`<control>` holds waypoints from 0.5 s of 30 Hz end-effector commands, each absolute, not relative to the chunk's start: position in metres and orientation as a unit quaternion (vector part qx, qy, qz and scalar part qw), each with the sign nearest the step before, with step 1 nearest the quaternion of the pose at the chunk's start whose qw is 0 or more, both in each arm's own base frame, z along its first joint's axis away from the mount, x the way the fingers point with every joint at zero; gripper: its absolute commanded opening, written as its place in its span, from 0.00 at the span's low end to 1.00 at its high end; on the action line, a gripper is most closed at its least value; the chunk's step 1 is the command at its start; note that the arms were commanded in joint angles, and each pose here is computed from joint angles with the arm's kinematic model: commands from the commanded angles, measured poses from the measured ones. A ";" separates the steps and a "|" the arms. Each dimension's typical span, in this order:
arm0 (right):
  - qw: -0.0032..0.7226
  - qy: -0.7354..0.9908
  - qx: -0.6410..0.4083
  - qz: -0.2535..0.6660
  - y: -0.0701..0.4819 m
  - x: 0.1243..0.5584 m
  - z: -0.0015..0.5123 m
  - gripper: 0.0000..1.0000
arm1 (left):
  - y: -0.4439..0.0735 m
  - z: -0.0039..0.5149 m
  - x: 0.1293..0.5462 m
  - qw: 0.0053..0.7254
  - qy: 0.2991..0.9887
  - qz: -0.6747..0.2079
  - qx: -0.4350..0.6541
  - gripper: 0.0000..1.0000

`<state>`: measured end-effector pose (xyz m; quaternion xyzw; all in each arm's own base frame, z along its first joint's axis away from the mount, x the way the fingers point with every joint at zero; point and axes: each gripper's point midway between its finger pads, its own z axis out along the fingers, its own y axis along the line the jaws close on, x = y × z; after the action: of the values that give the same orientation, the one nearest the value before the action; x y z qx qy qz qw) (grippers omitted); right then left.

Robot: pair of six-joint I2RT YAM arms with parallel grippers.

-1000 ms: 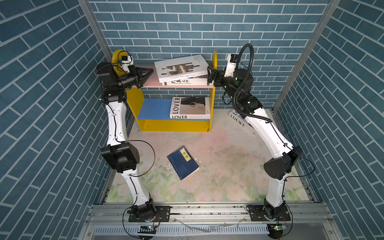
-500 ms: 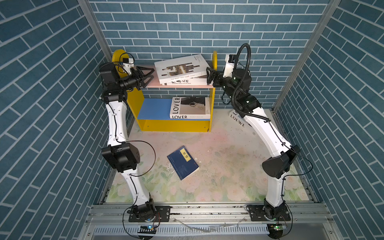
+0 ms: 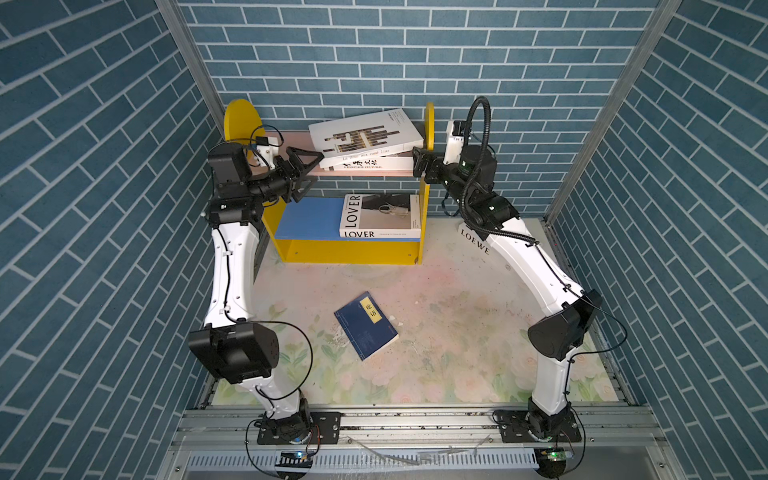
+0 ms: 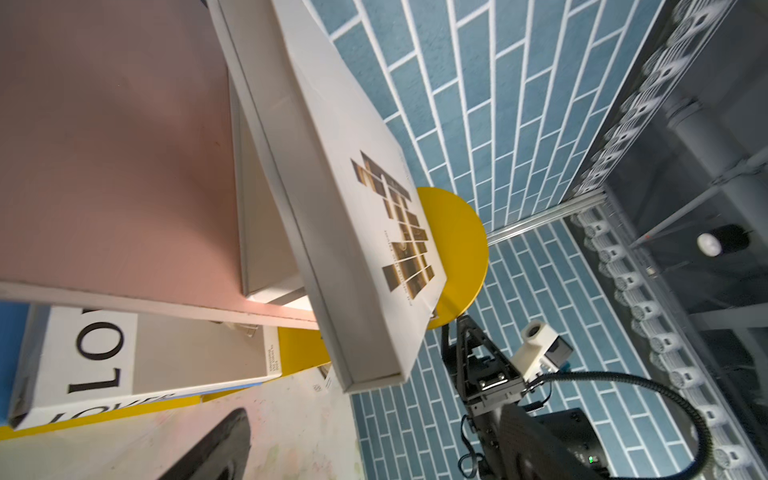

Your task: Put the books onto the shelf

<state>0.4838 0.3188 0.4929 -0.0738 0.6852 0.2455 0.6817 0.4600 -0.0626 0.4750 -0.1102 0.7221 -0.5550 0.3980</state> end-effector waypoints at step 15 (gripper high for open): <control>0.723 0.646 -0.068 0.236 0.289 0.448 0.534 0.98 | -0.083 0.496 0.499 0.388 0.664 -0.626 -0.130 0.69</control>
<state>0.4613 0.2995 0.5085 -0.0690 0.6711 0.2435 0.6968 0.5032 -0.0730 0.4704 -0.1588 0.6831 -0.6067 0.3742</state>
